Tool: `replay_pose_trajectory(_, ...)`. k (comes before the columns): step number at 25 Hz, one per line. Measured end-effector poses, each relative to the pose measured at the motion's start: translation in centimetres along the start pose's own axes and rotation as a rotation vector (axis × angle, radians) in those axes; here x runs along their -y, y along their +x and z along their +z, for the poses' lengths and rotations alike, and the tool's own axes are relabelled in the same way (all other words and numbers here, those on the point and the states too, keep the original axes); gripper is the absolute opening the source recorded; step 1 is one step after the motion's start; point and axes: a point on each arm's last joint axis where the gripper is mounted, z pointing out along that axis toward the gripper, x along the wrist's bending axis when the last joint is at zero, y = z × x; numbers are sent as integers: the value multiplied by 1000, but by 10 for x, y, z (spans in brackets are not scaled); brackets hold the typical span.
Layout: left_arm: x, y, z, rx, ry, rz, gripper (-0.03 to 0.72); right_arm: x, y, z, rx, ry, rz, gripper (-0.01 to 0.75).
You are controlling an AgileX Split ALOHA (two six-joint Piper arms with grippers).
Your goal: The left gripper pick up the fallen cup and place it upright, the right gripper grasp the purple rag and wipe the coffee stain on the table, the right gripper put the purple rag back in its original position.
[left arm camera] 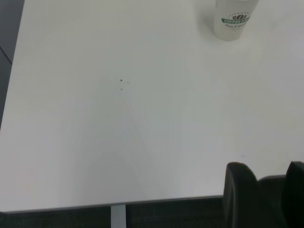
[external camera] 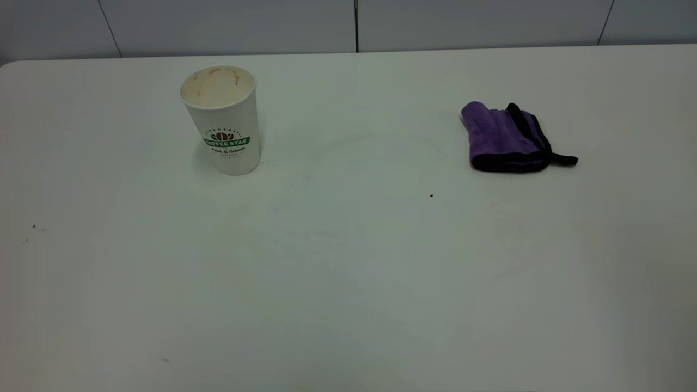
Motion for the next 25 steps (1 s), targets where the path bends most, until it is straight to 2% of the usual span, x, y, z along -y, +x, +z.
replay_pose_trajectory(8,0,0,0,0,0,0,239,1,-1,-3,6,-28,7,672)
replay_pose_trajectory(19,0,0,0,0,0,0,239,33,-6,-36,204,-327,219,659)
replay_pose_trajectory(25,0,0,0,0,0,1,239,44,-2,-43,245,-406,238,648)
